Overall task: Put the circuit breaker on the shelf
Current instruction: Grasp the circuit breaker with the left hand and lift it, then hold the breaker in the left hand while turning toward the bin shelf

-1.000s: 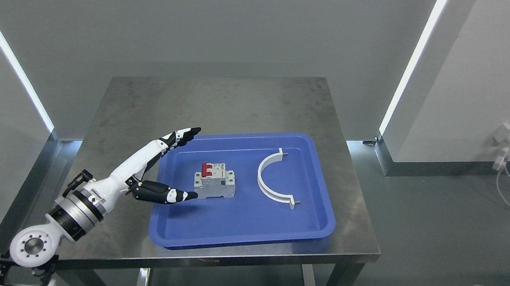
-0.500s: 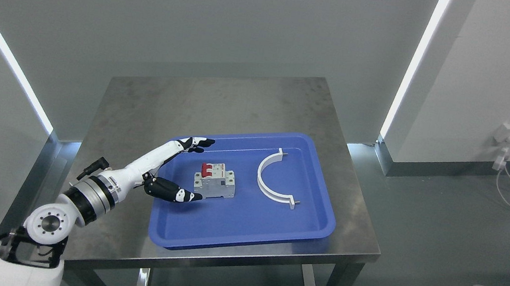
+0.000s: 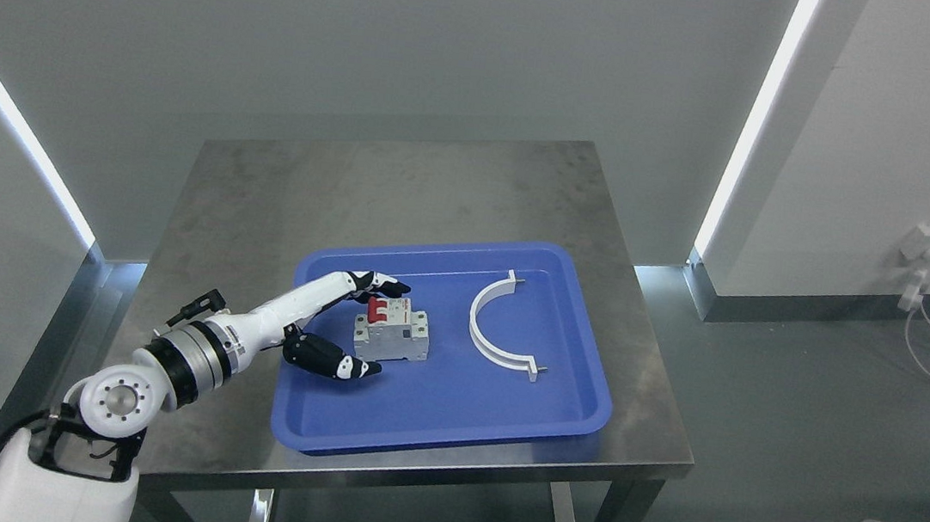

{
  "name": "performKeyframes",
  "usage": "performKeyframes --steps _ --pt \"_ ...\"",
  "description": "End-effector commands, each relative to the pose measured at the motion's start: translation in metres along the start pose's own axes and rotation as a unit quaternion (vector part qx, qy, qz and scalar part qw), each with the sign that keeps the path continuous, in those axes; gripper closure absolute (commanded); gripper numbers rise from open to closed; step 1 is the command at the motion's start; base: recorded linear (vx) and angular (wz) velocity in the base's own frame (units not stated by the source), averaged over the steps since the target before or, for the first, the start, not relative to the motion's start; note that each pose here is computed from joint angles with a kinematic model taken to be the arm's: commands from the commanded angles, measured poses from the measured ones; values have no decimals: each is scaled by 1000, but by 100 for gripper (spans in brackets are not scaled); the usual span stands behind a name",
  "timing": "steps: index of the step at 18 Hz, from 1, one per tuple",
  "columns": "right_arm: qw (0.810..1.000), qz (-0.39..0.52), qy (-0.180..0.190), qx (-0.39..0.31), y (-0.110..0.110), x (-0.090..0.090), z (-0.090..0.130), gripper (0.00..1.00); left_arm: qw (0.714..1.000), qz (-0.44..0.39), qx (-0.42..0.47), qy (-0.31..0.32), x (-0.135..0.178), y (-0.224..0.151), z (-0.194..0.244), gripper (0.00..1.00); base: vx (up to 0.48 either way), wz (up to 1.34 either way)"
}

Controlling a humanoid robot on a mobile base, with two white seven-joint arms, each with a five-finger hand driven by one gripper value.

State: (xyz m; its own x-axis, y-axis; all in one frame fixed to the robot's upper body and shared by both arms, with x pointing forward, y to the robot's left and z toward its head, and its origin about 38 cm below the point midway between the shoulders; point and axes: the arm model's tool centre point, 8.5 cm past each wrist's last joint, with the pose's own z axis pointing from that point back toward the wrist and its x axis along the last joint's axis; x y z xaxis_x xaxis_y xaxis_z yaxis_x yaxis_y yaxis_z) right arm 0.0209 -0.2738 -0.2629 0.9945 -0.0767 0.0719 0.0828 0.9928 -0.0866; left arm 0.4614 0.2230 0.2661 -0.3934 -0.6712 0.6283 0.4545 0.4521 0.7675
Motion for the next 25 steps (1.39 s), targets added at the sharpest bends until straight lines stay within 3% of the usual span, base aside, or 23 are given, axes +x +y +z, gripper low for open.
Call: performKeyframes --steps 1,7,8,11,12,16,20,22,25 --pt "1000 1 -1 -9 -11 1 0 0 1000 8 -12 1 6 -18 -22 37 0 0" --pt "1000 0 -1 -9 -11 1 0 0 1000 16 -4 -1 -5 -15 -33 51 0 0" --pt "1000 1 -1 -9 -11 1 0 0 1000 18 0 -5 -6 -15 -33 57 0 0" --pt "1000 1 -1 -9 -11 1 0 0 999 7 15 -31 -10 -9 -29 90 0 0" --pt "1000 1 -1 -9 -11 1 0 0 999 3 28 -46 -11 -6 -26 95 0 0" --pt "1000 1 -1 -9 -11 1 0 0 983 16 148 -109 -6 37 -6 93 0 0" --pt "1000 1 0 -9 -11 0 0 0 917 36 354 -183 1 81 32 89 0 0" --pt "1000 1 0 -9 -11 0 0 0 901 27 388 -193 7 83 44 89 0 0" --pt "1000 1 -1 -9 -11 1 0 0 901 17 389 -192 9 67 57 89 0 0"
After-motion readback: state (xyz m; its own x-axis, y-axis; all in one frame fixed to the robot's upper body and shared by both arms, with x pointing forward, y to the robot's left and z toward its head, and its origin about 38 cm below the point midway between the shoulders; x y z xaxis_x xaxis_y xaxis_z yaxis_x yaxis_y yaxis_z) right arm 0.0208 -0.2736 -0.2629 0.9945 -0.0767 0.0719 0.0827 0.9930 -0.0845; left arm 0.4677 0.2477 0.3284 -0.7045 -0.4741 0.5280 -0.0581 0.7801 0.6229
